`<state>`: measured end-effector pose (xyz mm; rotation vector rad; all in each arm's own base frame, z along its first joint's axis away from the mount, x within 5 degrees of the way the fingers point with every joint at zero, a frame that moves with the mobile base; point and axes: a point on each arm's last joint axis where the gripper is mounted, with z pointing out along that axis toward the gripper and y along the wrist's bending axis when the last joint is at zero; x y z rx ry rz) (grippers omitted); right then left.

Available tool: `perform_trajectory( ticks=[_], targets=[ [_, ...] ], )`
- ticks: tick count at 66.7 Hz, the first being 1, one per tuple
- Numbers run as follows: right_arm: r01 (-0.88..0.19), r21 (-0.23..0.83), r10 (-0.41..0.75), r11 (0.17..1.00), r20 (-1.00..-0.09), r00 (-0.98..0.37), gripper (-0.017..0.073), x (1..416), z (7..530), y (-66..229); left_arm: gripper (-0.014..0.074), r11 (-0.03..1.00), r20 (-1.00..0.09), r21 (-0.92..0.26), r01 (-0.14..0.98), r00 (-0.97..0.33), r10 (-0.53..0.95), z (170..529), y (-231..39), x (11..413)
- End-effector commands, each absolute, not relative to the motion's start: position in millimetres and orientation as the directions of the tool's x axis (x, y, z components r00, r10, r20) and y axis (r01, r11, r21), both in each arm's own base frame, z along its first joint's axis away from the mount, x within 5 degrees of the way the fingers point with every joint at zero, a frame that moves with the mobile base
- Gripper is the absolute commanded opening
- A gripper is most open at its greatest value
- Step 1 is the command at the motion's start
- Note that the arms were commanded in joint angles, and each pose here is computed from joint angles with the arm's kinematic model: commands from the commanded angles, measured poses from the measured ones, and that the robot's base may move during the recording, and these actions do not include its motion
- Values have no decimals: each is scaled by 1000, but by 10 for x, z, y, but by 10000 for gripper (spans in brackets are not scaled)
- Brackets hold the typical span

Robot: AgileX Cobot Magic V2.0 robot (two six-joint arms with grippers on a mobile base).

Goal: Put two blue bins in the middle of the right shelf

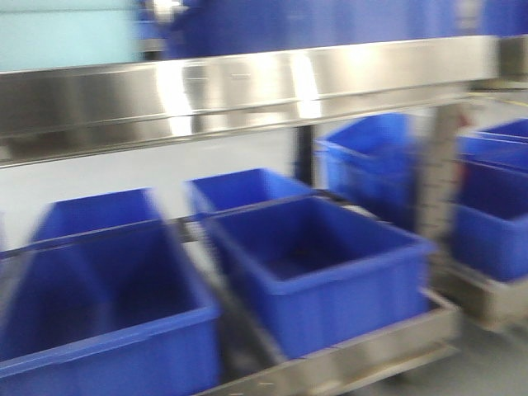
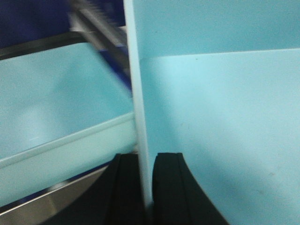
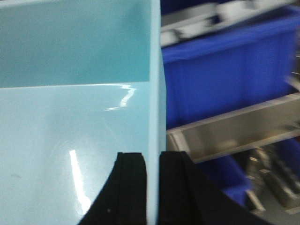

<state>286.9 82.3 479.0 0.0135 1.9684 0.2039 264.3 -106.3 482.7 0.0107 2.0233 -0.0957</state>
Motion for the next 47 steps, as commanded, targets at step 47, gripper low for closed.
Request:
perform_trajectory(
  ticks=[47],
  targets=[
    [-98, 145, 107, 985, -941, -321, -159, 2835, 4904, 788, -111, 998, -917, -47, 49, -398, -23, 4915, -1022, 2598]
  ],
)
